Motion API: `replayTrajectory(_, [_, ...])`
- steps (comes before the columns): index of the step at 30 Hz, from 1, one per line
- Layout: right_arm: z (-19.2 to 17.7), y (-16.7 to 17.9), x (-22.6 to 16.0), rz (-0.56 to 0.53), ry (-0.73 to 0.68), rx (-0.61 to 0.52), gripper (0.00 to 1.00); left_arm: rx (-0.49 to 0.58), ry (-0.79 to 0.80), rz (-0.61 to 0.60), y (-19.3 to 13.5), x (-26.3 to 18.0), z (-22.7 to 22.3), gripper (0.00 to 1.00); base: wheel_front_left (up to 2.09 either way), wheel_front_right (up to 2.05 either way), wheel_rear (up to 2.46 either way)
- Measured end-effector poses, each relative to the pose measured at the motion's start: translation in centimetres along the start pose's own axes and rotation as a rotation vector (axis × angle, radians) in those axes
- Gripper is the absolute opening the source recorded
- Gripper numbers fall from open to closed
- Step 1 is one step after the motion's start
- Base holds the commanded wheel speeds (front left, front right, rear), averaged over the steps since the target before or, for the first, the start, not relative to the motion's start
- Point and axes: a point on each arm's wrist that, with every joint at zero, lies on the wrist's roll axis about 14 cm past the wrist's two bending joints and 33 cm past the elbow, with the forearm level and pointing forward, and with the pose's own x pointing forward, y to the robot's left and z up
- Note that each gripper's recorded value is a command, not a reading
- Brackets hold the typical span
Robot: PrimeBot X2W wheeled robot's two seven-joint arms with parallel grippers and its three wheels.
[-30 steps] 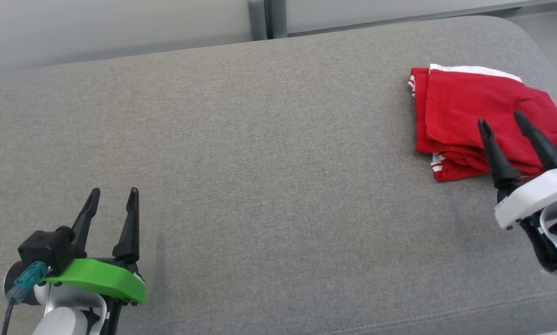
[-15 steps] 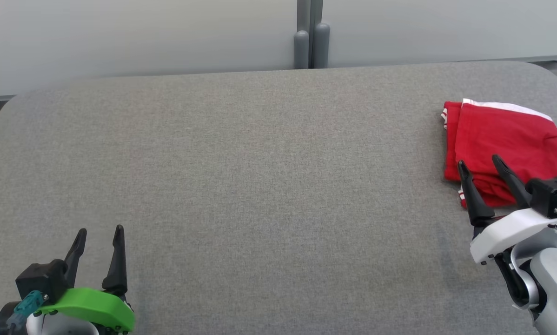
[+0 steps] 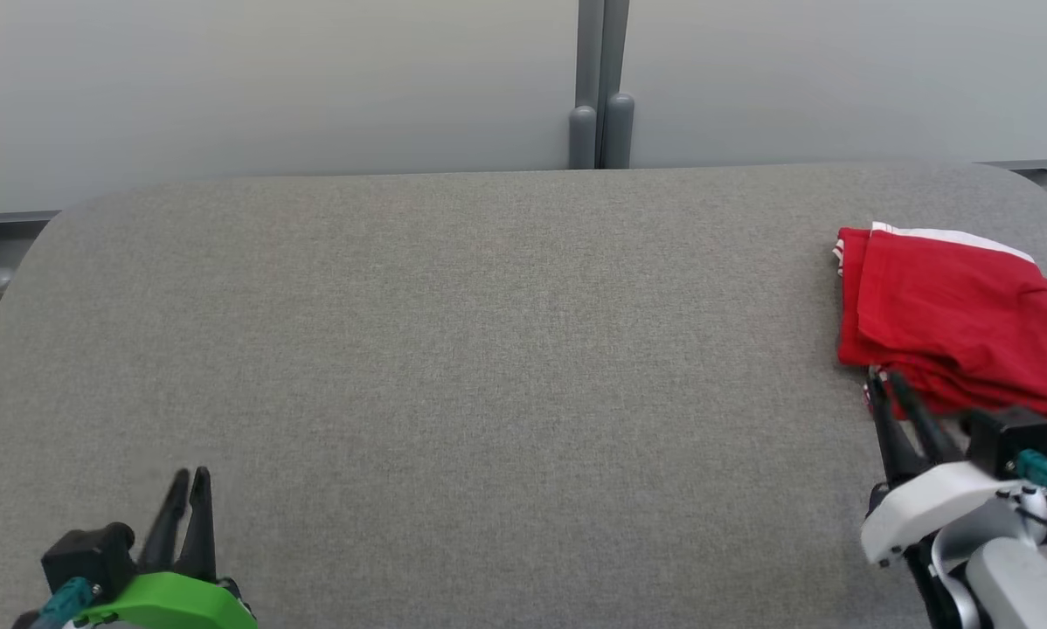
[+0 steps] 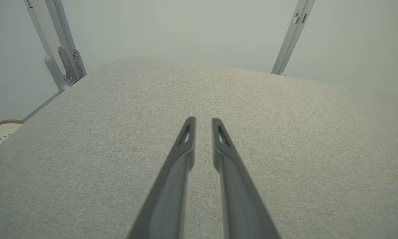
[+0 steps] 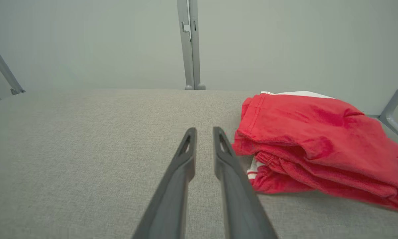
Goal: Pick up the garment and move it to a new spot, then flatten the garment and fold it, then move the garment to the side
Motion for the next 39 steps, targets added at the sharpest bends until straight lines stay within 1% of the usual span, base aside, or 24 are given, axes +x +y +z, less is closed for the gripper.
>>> replayTrajectory(5, [-3.9,1.9,-1.9,0.006,0.110,0.053,0.00,-0.036,0.078,0.006,-1.0,-0.9,-2.9,0.00,0.00,0.00,0.00])
replayTrajectory(7, [-4.5,2.1,-2.3,0.003,0.128,0.074,0.00,-0.049,0.091,0.010,-1.1,-1.1,-3.4,0.00,0.00,0.00,0.00])
replayTrajectory(11, [-4.5,1.7,-2.3,-0.015,0.133,0.114,0.00,-0.097,0.101,0.022,-0.9,-1.0,-3.5,0.00,0.00,0.00,0.00])
replayTrajectory(17, [-4.4,1.3,-2.2,-0.051,0.140,0.219,0.00,-0.172,0.124,0.038,-0.7,-0.8,-3.7,0.00,0.00,0.00,0.00])
replayTrajectory(37, [-4.4,-0.4,-2.1,-0.151,0.155,0.507,0.00,-0.412,0.166,0.058,-0.9,-0.1,-4.1,0.00,0.00,0.00,0.00])
replayTrajectory(39, [-4.4,-0.5,-2.1,-0.162,0.155,0.558,0.00,-0.450,0.170,0.055,-1.1,0.0,-4.0,0.00,0.00,0.00,0.00])
